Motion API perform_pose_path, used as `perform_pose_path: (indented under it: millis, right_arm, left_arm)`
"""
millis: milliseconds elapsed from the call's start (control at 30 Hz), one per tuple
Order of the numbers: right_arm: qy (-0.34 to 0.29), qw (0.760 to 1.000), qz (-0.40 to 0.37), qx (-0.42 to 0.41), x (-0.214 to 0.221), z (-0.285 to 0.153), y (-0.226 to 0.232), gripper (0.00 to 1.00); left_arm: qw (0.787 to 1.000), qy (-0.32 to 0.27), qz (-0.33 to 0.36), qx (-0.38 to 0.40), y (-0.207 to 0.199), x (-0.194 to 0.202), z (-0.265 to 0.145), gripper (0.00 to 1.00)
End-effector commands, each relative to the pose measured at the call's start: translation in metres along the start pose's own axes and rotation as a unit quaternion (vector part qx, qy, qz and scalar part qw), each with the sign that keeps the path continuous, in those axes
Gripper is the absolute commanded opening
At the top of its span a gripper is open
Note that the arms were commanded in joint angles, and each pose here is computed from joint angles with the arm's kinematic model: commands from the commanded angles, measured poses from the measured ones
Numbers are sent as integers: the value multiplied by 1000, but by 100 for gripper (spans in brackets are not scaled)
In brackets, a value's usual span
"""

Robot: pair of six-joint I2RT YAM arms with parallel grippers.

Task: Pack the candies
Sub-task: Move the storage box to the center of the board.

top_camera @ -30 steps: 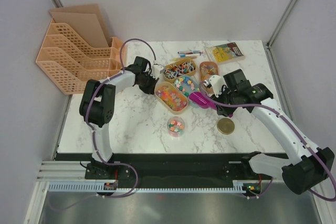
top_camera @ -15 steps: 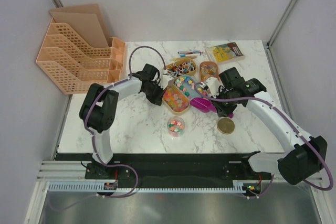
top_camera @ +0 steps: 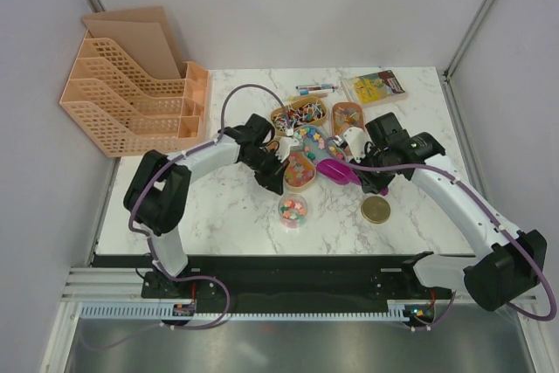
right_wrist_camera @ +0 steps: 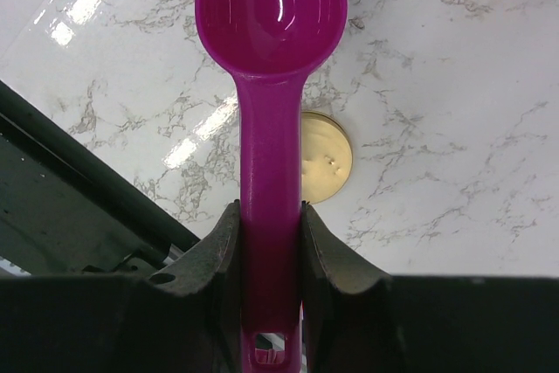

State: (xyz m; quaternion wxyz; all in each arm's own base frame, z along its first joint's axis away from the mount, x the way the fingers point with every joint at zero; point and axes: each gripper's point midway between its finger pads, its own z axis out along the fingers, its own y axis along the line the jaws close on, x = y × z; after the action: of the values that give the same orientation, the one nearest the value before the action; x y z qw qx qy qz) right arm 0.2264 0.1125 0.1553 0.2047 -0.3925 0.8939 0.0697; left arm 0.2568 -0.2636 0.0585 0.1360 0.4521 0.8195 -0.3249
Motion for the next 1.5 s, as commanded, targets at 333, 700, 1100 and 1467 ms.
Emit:
perform_pose_path:
  millis: [333,700,1100,1467]
  right_arm:
    - [-28,999,6,24,-2,-6,-5,0]
    - [-29,999,20,30,4,-4,-9,0]
    - [-32,999,25,35,6,-4,-13,0]
    - [-42,998,28,39,0,-5,-17,0]
  left_arm:
    - [998,1,49,47,-8,-47,40,2]
    - [997,-11,70,37,19,-85,61,2]
    - [986,-58,154,-10,-22,-109,-28,2]
    - [990,51,117,-54,28,8,-25,2]
